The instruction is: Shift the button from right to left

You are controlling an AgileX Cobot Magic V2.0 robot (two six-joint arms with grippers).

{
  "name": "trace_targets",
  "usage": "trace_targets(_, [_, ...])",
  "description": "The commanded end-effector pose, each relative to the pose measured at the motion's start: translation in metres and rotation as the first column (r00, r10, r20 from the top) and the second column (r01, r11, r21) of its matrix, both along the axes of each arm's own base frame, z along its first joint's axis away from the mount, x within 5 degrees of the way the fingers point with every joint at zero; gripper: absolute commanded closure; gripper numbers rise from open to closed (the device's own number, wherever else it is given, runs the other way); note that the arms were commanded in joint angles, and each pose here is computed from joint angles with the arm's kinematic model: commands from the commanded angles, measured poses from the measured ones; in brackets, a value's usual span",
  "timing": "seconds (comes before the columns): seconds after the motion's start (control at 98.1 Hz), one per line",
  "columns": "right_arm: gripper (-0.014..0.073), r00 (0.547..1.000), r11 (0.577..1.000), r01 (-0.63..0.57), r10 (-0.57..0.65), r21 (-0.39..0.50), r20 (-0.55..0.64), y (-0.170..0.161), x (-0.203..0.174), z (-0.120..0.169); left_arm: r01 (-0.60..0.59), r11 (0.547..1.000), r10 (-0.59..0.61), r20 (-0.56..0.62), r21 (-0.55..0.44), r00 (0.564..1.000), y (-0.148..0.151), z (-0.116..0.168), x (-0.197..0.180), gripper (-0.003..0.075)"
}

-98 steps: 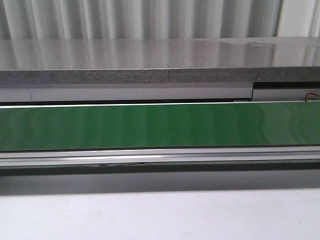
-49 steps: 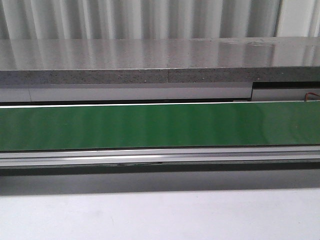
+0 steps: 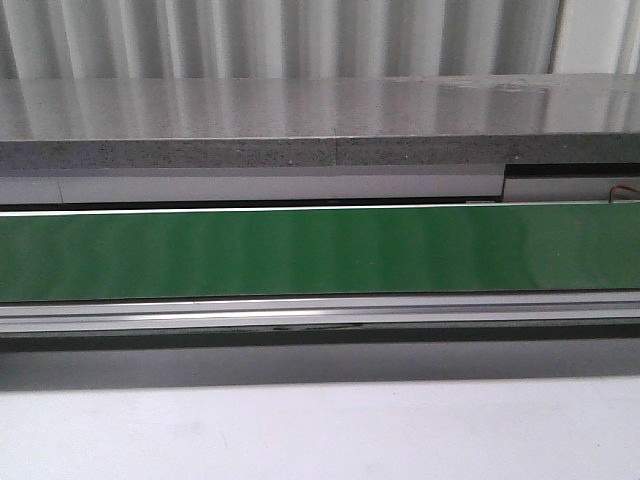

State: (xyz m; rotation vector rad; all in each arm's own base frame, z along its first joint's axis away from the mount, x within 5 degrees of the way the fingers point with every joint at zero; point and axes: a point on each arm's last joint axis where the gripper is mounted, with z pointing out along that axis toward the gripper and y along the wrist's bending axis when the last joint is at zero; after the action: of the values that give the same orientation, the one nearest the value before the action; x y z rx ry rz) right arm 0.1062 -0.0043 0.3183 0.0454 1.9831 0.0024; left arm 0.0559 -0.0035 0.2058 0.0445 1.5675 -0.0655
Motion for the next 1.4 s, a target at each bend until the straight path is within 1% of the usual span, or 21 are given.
trace_targets(0.0, [0.0662, 0.996, 1.0, 0.007, -0.006, -0.014, 0.09, -0.001, 0.002, 0.014, 0.019, 1.0, -0.017, 0.093, -0.023, 0.996, -0.001, 0.001, -0.002, 0.074])
trace_targets(0.622, [0.0662, 0.996, 1.0, 0.008, -0.006, -0.016, 0.094, -0.001, 0.002, 0.015, 0.019, 1.0, -0.017, 0.093, -0.023, 0.996, -0.001, 0.001, -0.002, 0.074])
trace_targets(0.673, [0.0662, 0.994, 1.0, 0.005, -0.004, -0.017, 0.105, -0.001, 0.002, 0.015, 0.019, 1.0, -0.017, 0.093, -0.023, 0.996, -0.001, 0.001, -0.002, 0.074])
trace_targets(0.723, [0.0662, 0.992, 0.999, 0.001, 0.004, -0.039, 0.125, 0.0, 0.001, 0.016, 0.019, 1.0, -0.017, 0.093, -0.023, 0.996, -0.001, 0.001, -0.002, 0.074])
trace_targets(0.836, [0.0662, 0.979, 0.997, -0.015, 0.031, -0.078, 0.201, 0.002, -0.006, 0.014, 0.019, 1.0, -0.017, 0.093, -0.023, 0.996, -0.001, 0.001, -0.002, 0.074])
trace_targets(0.968, [0.0662, 0.95, 0.994, -0.015, 0.048, -0.107, 0.309, 0.003, -0.021, -0.002, 0.019, 1.0, -0.017, 0.093, -0.023, 0.996, -0.001, 0.001, -0.002, 0.074])
trace_targets(1.141, [0.0662, 0.896, 0.997, 0.01, 0.027, -0.082, 0.443, 0.003, -0.041, -0.034, 0.019, 1.0, -0.017, 0.093, -0.023, 0.996, -0.001, 0.001, -0.002, 0.074])
trace_targets(1.182, [0.0662, 0.889, 0.997, 0.013, 0.026, -0.082, 0.458, 0.003, -0.044, -0.046, 0.019, 1.0, -0.017, 0.093, -0.023, 0.996, -0.001, 0.001, -0.002, 0.074])
trace_targets(1.284, [0.0662, 0.864, 0.997, 0.019, 0.021, -0.074, 0.503, 0.003, -0.052, -0.064, 0.019, 1.0, -0.017, 0.093, -0.023, 0.996, -0.001, 0.001, -0.002, 0.074])
trace_targets(1.386, [0.0662, 0.855, 0.998, 0.021, 0.011, -0.057, 0.519, 0.003, -0.055, -0.082, 0.019, 1.0, -0.017, 0.093, -0.023, 0.996, -0.001, 0.001, -0.002, 0.074])
